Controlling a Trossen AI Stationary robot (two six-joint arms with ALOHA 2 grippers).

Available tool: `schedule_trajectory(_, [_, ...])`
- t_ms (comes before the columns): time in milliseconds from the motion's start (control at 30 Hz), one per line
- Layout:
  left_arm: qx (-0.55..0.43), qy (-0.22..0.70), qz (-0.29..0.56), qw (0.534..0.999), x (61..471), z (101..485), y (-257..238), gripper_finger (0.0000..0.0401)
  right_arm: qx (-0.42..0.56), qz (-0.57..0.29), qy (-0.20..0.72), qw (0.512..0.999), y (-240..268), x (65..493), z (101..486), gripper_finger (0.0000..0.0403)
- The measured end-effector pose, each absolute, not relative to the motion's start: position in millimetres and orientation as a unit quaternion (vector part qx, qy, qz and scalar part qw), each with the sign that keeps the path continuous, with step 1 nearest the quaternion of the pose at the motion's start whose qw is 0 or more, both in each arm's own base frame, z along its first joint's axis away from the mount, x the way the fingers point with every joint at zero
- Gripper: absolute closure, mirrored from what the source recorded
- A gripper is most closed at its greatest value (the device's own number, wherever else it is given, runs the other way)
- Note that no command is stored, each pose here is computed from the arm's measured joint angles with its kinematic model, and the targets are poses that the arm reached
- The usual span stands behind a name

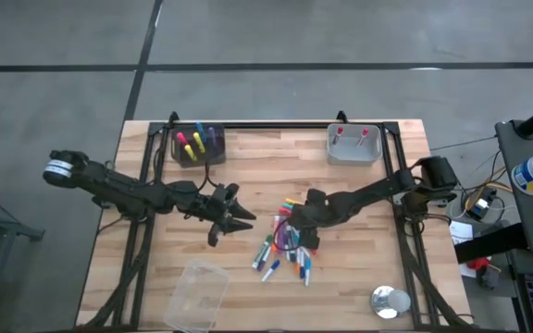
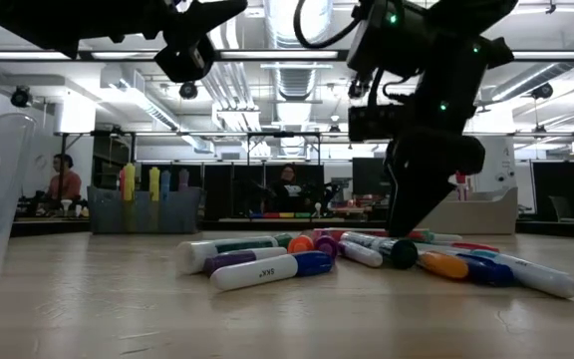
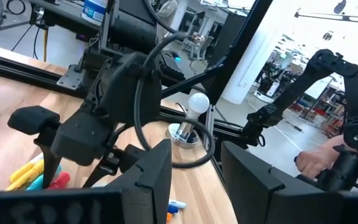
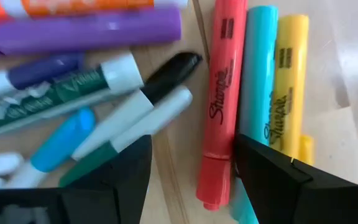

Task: Pick & Place Markers
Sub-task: Put the red highlighter pen into the black bin

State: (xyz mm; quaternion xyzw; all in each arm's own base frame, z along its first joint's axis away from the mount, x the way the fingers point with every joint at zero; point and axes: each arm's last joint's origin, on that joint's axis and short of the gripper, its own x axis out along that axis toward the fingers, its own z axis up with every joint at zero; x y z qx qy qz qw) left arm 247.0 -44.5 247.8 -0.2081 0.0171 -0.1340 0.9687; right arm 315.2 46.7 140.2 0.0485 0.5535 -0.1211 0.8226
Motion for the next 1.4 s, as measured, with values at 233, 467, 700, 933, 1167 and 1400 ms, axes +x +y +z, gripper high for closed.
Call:
schedule_trajectory(233, [-0.208,0.017,-0.134,0.969,247,248,-45,0.0268,0.040,-0.117,0.559,0.820,47,315,137,0.0182])
schedule_trajectory(467, [-0.208,0.018,-0.134,0.969,247,248,-45,0.0268,0.032,-0.110,0.561,0.820,47,315,137,0.0218])
schedule_trajectory(700, [-0.209,0.017,-0.134,0.969,247,248,-45,0.0268,0.032,-0.114,0.563,0.818,42,316,136,0.0285])
schedule_trajectory(933, [-0.209,0.018,-0.134,0.969,247,248,-45,0.0268,0.015,-0.106,0.565,0.818,38,316,136,0.0346])
schedule_trajectory(1167, [-0.209,0.018,-0.134,0.969,247,248,-45,0.0268,0.005,-0.104,0.584,0.805,38,317,144,0.0341])
schedule_trajectory(1400, [-0.207,0.017,-0.134,0.969,247,248,-44,0.0268,-0.003,-0.102,0.603,0.791,40,328,174,0.0339])
